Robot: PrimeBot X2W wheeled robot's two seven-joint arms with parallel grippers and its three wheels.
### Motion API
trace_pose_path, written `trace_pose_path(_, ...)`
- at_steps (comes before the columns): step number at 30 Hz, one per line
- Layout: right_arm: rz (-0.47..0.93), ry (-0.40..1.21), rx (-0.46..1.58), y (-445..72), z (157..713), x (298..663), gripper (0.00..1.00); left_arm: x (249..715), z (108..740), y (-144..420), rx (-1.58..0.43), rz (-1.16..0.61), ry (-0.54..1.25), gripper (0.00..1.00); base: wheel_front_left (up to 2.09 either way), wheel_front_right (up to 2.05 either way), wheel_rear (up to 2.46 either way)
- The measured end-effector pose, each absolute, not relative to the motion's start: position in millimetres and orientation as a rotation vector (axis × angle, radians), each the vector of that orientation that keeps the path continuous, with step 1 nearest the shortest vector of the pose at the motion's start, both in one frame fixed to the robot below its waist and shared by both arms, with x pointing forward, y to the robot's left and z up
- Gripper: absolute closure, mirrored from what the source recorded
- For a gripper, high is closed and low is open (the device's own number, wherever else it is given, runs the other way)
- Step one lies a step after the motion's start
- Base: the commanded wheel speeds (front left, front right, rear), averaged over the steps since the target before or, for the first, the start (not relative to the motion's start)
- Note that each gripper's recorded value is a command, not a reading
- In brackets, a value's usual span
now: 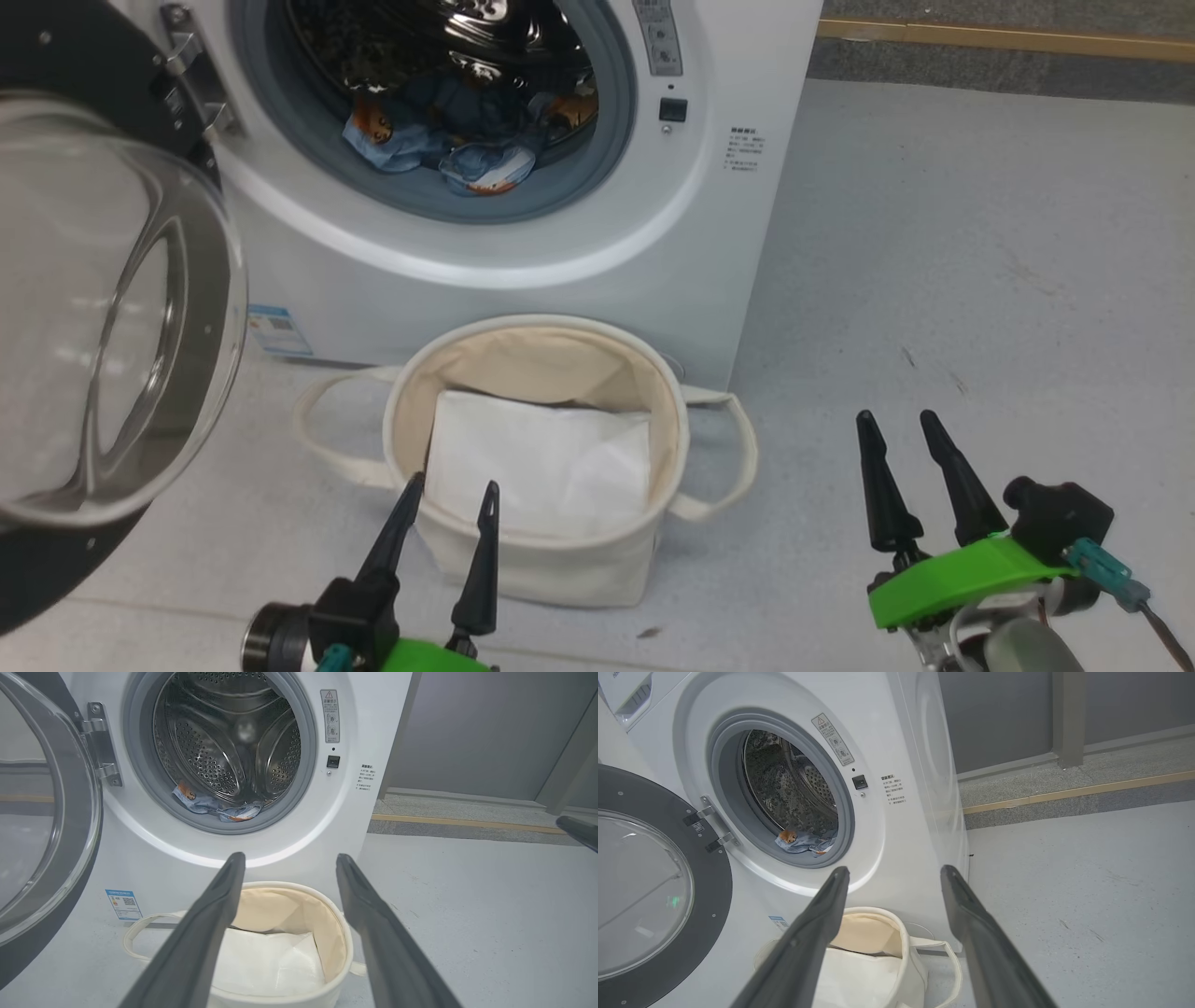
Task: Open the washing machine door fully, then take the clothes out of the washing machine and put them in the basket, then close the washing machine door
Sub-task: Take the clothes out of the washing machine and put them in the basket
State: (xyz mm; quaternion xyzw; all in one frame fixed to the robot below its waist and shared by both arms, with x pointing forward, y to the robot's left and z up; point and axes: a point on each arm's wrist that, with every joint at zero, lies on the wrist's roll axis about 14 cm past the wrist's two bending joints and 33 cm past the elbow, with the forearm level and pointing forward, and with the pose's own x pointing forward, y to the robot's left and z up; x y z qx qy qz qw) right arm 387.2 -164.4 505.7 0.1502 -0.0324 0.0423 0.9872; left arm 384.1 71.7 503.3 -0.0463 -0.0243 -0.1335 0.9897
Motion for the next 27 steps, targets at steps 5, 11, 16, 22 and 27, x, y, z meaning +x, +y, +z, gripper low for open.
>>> trace_pose_path(5,0.086,-0.057,0.302,-164,503,389,0.0,384,500,69,-0.086,-0.277,-0.042,0.0,2.09,-1.54,-0.55)
trace_pose_path(11,0.092,-0.057,0.302,-162,503,391,0.0,384,502,70,-0.086,-0.272,-0.047,0.0,1.19,-1.08,-0.11)
trace_pose_path(16,0.101,-0.061,0.302,-159,505,393,0.0,384,507,72,-0.08,-0.263,-0.063,0.0,0.39,-0.39,0.0)
trace_pose_path(22,0.12,-0.05,0.302,-152,502,394,0.0,385,506,74,-0.082,-0.254,-0.061,0.0,0.0,0.0,0.0)
trace_pose_path(27,0.117,-0.043,0.302,-153,500,395,0.0,386,504,74,-0.082,-0.25,-0.054,0.0,0.0,0.0,0.0)
